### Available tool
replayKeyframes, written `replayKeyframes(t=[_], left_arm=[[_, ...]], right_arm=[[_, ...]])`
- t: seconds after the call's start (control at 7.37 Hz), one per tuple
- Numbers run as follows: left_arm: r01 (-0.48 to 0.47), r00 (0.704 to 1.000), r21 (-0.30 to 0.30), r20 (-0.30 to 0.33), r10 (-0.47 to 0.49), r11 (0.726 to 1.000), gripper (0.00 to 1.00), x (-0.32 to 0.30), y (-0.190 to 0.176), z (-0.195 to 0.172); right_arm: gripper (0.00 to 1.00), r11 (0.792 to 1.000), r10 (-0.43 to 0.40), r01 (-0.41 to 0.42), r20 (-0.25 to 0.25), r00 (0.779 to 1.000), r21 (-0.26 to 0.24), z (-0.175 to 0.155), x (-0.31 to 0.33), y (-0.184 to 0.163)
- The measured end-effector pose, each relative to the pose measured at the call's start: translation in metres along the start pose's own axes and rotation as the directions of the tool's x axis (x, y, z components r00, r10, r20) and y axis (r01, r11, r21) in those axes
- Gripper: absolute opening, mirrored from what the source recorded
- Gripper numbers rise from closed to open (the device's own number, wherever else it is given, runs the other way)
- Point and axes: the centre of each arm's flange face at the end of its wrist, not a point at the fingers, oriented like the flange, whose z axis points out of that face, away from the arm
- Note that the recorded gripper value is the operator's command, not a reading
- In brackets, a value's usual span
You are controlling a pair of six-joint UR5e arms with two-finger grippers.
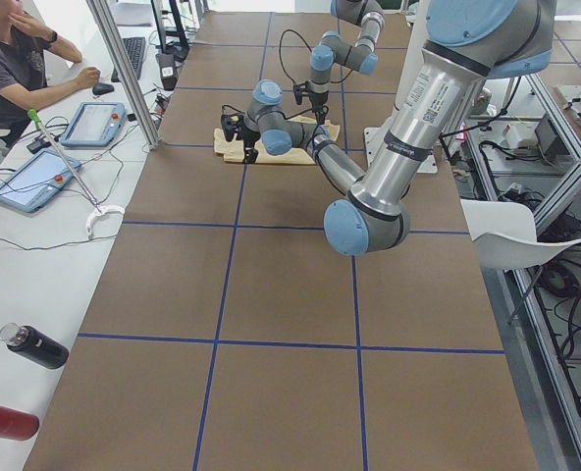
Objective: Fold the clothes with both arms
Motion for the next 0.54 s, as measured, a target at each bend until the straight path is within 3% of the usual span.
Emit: replayKeyframes(t=[0.54], left_arm=[[-0.002, 1.000, -0.003, -0.003, 0.002, 1.000, 1.00, 0.0016, 0.0020, 0.0001]], right_arm=[[1.00, 1.000, -0.001, 0.001, -0.016, 1.000, -0.016, 0.0113, -0.0007, 0.0023]])
